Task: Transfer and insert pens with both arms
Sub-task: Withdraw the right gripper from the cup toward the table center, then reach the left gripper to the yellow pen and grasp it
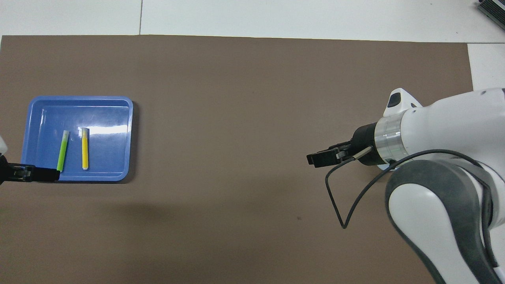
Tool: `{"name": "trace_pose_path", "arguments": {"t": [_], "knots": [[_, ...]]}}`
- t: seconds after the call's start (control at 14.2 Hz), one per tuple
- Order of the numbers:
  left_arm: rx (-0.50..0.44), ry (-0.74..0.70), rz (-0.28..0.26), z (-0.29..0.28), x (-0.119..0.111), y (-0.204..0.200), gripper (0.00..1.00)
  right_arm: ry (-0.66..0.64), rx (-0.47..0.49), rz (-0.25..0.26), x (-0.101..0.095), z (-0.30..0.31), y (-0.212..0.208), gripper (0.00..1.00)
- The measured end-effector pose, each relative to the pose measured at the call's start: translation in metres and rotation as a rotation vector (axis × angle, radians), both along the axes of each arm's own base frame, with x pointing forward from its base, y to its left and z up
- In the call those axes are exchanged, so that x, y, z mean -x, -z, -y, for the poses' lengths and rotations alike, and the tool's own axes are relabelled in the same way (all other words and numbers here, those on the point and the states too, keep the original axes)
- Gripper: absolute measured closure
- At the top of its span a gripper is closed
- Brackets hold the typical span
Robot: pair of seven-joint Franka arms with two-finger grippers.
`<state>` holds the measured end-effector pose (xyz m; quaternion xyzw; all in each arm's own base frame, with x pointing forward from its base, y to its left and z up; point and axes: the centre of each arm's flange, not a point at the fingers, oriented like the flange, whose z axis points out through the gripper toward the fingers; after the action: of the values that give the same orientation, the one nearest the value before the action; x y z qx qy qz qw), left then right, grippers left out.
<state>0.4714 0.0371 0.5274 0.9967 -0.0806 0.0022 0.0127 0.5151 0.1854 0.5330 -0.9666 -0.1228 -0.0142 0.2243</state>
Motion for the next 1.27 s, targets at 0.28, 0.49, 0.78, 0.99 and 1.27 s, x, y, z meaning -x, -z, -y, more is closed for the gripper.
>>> {"name": "trace_pose_path", "arguments": {"t": [0.28, 0.49, 0.78, 0.99, 1.27], "knots": [[-0.002, 0.039, 0.018, -0.014, -0.005, 0.028, 0.0, 0.231, -0.031, -0.122, 0.019, -0.061, -0.016, 0.0], [-0.003, 0.04, 0.022, -0.018, -0.016, 0.046, 0.0, 0.276, -0.051, -0.15, 0.026, -0.078, -0.025, 0.0], [-0.008, 0.049, 0.033, -0.037, -0.032, 0.075, 0.0, 0.375, -0.062, -0.184, 0.036, -0.104, -0.026, 0.0], [-0.014, 0.049, 0.051, -0.045, -0.043, 0.095, 0.0, 0.385, -0.062, -0.188, 0.035, -0.102, -0.024, 0.0], [-0.022, 0.049, 0.076, -0.048, -0.064, 0.138, 0.0, 0.386, -0.061, -0.191, 0.035, -0.102, -0.023, 0.0]]}}
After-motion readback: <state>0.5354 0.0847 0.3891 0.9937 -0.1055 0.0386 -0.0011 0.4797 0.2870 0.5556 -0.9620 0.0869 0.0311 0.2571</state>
